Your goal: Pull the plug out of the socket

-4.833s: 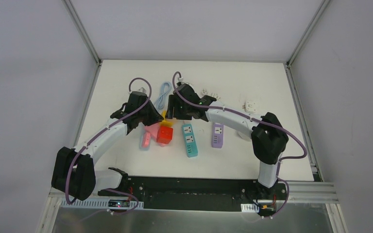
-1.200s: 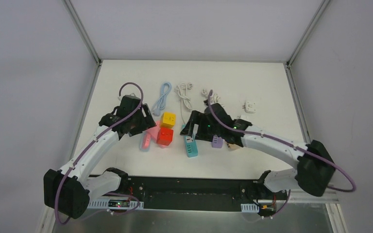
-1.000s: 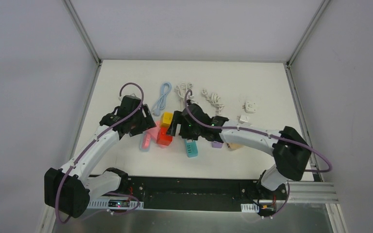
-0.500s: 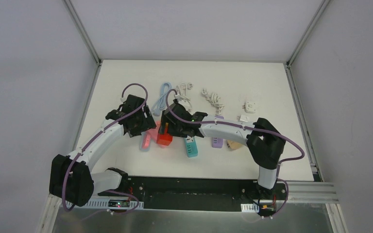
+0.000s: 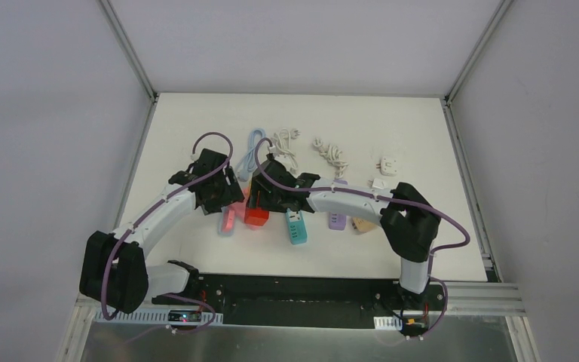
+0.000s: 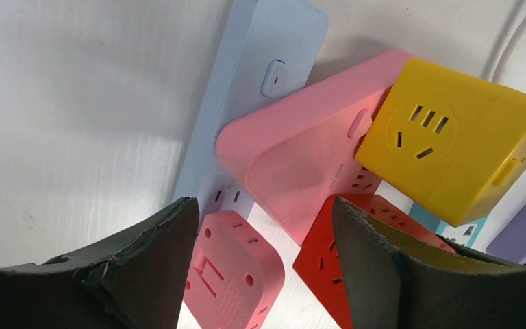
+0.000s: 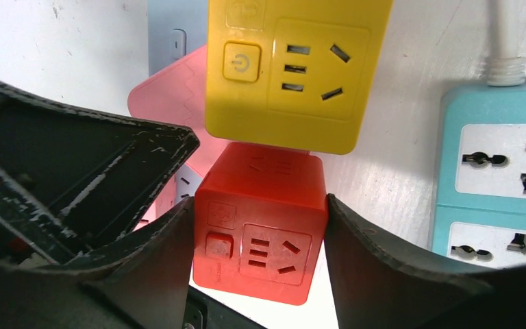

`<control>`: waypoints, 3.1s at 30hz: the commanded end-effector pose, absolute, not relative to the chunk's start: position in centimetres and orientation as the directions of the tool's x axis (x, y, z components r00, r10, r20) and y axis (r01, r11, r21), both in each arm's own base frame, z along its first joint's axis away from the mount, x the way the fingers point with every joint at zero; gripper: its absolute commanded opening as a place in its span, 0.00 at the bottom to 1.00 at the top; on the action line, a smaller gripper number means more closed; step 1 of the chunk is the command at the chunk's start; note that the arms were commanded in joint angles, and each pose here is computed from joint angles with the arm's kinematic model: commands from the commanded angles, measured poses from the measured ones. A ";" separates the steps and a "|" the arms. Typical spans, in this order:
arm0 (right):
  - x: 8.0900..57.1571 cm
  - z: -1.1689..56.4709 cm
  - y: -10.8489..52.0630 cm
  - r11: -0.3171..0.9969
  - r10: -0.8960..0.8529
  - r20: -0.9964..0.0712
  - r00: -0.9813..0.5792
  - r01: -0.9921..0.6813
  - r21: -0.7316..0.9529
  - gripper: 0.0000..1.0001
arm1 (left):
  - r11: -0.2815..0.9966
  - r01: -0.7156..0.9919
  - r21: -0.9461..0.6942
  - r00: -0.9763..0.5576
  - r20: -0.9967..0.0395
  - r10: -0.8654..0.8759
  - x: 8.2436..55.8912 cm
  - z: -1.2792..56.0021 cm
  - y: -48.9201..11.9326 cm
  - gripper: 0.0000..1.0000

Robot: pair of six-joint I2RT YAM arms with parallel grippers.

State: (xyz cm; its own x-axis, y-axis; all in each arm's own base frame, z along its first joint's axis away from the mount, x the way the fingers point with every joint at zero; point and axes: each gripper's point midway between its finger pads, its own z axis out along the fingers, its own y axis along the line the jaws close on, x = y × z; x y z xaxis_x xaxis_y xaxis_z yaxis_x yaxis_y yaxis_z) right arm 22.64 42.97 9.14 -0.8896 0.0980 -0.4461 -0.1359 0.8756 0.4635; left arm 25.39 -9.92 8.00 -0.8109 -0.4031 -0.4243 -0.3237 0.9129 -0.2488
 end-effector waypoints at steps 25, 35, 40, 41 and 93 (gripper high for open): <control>21.8 12.7 43.0 0.837 0.036 -0.447 -0.894 -0.217 0.502 0.00 | 0.913 -0.388 -0.122 -0.832 -0.380 -0.404 23.3 4.7 -7.6 0.66; 21.5 10.5 43.6 0.899 -0.034 -0.472 -0.881 -0.233 0.371 0.00 | 0.914 -0.390 -0.110 -0.832 -0.384 -0.401 23.3 4.9 -7.3 0.65; 21.6 11.0 42.9 0.900 -0.031 -0.488 -0.872 -0.237 0.366 0.00 | 0.924 -0.375 -0.077 -0.838 -0.397 -0.373 23.7 5.9 -6.9 0.72; 21.8 11.2 42.6 0.896 -0.028 -0.492 -0.870 -0.241 0.374 0.00 | 0.924 -0.375 -0.073 -0.839 -0.397 -0.372 23.7 5.9 -6.9 0.73; 21.2 15.8 45.2 0.696 -0.032 -0.414 -0.910 -0.317 0.644 0.00 | 0.919 -0.377 -0.118 -0.878 -0.270 -0.395 20.7 0.5 -8.3 0.46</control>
State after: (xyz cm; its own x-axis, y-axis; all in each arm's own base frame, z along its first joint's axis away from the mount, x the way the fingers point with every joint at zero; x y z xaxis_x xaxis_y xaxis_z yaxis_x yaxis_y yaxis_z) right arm 22.84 41.73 9.29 -0.9201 -0.0144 -0.3915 -0.2047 0.8697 0.4492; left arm 25.83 -10.05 5.44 -0.8034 -0.4261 -0.4159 -0.3337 0.9007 -0.2782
